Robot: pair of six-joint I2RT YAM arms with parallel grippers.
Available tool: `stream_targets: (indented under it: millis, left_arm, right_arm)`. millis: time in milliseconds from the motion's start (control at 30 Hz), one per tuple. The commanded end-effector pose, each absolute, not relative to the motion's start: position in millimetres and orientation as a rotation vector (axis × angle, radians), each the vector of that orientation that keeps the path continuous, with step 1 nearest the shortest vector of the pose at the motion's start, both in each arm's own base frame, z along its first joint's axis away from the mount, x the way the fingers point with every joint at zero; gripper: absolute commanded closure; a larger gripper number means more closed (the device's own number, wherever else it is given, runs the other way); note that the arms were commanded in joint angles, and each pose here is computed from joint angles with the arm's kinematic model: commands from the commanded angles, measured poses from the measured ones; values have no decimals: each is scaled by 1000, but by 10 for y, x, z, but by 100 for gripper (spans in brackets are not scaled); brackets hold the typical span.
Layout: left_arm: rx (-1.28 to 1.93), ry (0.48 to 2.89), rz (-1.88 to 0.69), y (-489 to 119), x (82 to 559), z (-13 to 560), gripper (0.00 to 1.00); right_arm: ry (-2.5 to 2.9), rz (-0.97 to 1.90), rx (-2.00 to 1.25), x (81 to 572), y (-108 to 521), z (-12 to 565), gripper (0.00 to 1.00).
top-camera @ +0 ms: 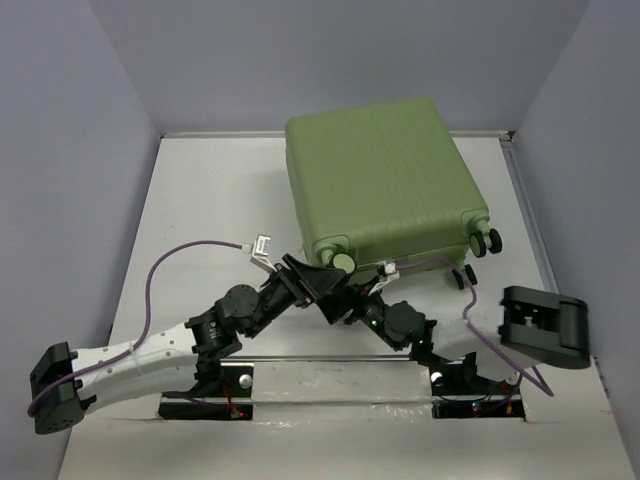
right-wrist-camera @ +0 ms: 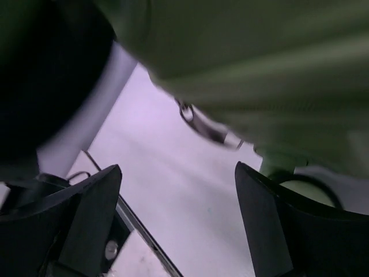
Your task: Pack the luggage
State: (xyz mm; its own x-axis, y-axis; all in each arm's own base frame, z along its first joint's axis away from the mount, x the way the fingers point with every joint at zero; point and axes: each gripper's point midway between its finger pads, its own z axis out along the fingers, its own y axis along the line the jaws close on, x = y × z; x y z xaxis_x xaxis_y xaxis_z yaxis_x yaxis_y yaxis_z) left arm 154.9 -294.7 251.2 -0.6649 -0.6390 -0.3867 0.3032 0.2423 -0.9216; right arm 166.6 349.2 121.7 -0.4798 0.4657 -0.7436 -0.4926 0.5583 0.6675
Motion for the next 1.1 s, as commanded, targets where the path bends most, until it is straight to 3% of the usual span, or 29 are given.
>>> stream_targets:
  millis: [0, 233, 467, 667, 967, 1067]
  left_arm:
    - [-334, 1407, -1753, -2630, 1444, 3355, 2]
    - [-347, 1509, -1700, -2571, 1447, 2908, 1]
    - [-376, 1578, -1579, -2408, 1552, 2637, 1]
    - [-461, 1737, -1261, -2023, 1674, 2214, 12]
    - [-503, 1708, -1191, -1745, 1668, 2164, 17]
    - [-565, 1751, -1167, -1639, 1632, 2015, 30]
  right_arm:
    - [1784, 1188, -75, 1581, 3482, 1522, 14]
    - [2011, 1021, -160, 1404, 3179, 1260, 9]
    - [1935, 1033, -250, 1420, 3281, 1794, 3]
    - [1945, 921, -284, 1527, 3298, 2019, 2]
    - [1974, 855, -351, 1578, 3532, 2294, 2]
    - [1975, 815, -347, 1654, 3624, 2352, 1]
